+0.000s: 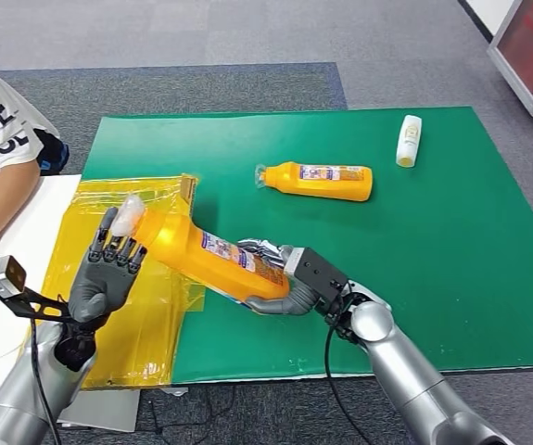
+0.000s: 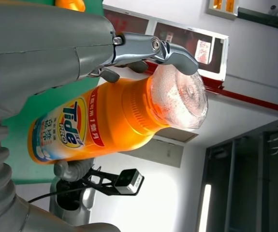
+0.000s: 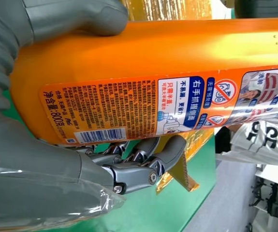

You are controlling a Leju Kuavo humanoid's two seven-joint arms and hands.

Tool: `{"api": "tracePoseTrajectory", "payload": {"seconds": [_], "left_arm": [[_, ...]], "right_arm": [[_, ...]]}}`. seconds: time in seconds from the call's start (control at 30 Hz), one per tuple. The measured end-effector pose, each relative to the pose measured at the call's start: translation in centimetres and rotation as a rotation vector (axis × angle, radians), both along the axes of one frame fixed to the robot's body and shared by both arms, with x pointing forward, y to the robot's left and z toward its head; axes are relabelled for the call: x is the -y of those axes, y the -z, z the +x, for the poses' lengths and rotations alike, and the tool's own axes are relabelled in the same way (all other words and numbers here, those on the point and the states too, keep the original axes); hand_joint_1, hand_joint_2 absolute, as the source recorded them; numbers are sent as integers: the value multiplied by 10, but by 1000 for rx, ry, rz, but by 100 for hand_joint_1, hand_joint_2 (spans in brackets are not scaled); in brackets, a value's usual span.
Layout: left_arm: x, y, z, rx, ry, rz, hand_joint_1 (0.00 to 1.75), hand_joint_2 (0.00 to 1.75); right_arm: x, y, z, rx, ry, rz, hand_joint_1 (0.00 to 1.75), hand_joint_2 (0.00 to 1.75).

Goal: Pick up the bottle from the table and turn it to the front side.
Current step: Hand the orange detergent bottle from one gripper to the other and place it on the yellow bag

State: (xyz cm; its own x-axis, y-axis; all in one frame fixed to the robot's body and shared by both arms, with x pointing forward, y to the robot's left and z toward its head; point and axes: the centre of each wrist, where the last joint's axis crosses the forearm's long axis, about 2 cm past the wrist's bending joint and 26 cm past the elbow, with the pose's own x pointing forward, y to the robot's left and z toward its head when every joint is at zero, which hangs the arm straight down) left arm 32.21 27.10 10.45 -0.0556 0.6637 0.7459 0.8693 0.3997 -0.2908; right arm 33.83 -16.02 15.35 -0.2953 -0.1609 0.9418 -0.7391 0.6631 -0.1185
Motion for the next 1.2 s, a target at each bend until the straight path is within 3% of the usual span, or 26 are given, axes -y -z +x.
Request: {"api": "tracePoseTrajectory", "payload": {"seconds": [0.63, 1.2], "left_arm": [[-3, 2, 1, 5, -44, 29, 0, 175], [-12, 26, -26, -68, -177, -68, 0, 175]], "right_arm": [[-1, 5, -8, -71, -49, 103, 175, 175], [0, 2, -11, -75, -41, 165, 175, 175]]}}
